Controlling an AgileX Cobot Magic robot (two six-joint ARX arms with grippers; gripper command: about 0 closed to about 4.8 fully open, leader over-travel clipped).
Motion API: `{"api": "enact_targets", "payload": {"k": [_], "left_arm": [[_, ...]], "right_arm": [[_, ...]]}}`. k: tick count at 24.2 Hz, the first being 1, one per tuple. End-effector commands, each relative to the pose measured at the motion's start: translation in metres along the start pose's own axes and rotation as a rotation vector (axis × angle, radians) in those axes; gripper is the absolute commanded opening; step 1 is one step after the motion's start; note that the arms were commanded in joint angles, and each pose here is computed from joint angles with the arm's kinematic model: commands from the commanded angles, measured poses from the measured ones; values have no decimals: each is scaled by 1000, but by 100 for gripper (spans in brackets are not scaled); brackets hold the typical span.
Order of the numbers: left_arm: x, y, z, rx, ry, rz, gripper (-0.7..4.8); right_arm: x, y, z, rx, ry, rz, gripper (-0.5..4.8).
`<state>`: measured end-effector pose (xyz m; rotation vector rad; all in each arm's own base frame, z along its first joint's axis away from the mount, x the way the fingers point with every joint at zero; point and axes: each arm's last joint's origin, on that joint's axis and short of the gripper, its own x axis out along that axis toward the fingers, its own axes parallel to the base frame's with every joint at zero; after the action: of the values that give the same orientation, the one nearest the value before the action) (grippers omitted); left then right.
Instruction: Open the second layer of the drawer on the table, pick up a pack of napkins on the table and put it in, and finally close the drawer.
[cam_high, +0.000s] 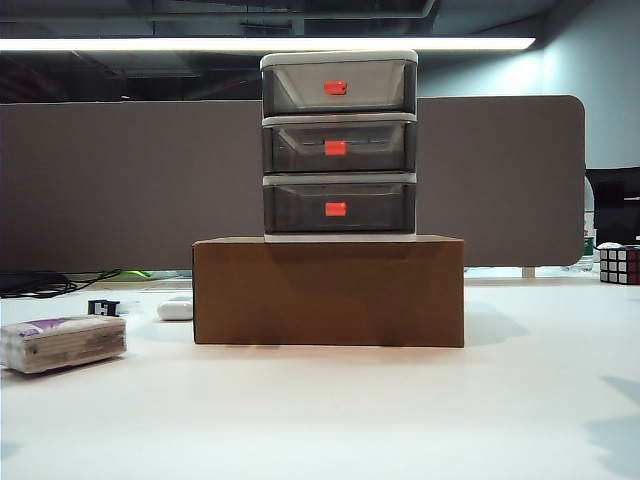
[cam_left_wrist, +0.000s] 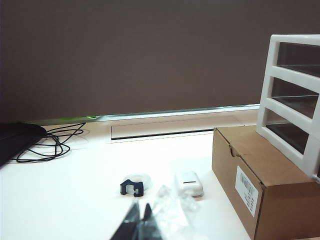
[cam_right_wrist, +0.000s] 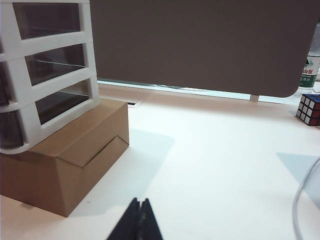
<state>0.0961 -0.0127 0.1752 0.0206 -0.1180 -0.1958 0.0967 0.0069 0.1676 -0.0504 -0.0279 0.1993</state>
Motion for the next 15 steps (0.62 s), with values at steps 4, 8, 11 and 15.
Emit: {"api": "enact_targets", "payload": {"k": [4, 8, 11, 15], "left_arm": [[0, 0, 3, -5, -18, -2, -5], [0, 0, 3, -4, -18, -2, -5], [0, 0, 3, -46, -19, -16, -5], [-1, -10, 4, -242, 12, -300, -5]], "right_arm": [[0, 0, 1, -1, -16, -3, -5], [0, 0, 1, -1, -15, -3, -5], [0, 0, 1, 5, -16, 0, -4], [-1, 5, 7, 183, -71, 180, -5]]}}
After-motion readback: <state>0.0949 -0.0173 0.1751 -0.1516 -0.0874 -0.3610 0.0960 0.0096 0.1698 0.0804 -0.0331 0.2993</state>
